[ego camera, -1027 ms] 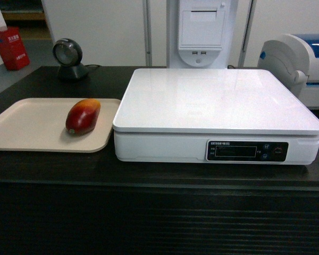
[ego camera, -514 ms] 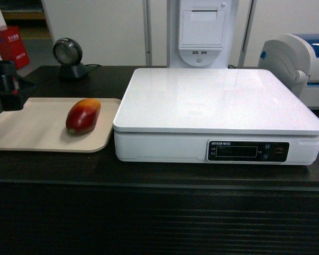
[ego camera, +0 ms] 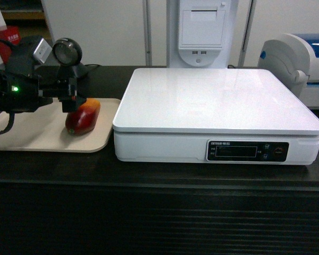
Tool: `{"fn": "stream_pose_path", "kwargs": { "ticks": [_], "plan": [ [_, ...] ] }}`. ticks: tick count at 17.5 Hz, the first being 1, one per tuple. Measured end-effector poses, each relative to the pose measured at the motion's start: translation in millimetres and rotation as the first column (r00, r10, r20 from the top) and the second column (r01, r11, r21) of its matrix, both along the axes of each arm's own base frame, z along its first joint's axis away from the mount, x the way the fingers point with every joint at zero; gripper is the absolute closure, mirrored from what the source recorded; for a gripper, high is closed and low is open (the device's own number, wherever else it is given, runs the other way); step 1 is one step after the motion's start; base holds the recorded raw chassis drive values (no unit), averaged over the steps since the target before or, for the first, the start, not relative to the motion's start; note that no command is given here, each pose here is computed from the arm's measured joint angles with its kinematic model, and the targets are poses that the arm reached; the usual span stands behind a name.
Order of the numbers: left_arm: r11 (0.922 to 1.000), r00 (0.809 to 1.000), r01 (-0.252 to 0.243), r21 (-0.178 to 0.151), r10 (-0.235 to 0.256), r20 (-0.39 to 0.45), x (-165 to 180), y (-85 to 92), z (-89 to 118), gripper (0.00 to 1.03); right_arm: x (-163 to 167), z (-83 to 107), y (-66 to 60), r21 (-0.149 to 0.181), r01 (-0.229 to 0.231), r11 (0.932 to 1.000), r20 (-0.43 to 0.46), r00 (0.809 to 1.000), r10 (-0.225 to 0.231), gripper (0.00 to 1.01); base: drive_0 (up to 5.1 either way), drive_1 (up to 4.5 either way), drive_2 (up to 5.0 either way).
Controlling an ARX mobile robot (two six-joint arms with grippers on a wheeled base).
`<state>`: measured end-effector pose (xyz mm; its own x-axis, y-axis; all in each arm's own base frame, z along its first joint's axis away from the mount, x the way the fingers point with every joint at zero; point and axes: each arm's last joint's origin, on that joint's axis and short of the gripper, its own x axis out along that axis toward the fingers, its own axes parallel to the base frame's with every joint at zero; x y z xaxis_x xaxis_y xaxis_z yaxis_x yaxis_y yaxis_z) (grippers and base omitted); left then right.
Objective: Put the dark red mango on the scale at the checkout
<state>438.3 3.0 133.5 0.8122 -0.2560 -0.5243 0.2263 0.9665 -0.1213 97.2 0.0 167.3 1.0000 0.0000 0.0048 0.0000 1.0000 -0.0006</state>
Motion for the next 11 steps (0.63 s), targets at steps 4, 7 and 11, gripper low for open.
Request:
{"fn": "stream_pose_path", "kwargs": {
  "ticks": [4,7,11],
  "plan": [
    [0.9998,1.0,0.013,0.015,-0.012,-0.027,24,-0.8,-10,0.05,0,0.0,0.0,0.0,0.0,1.0,0.0,1.0,0.0,0.03,0.0,0.0,0.0],
    [0.9997,0.999,0.017,0.019,-0.016,-0.051,37,-0.9,-16,0.05,0,0.0,0.0,0.0,0.0,1.0,0.0,1.0,0.0,0.03,0.0,0.0,0.0],
    [0.9998,0.997,0.017,0.007,-0.016,-0.081,55,0.4,-22,0.05,0,0.0,0.0,0.0,0.0,1.0,0.0,1.0,0.0,0.03,0.0,0.0,0.0]
  ]
}}
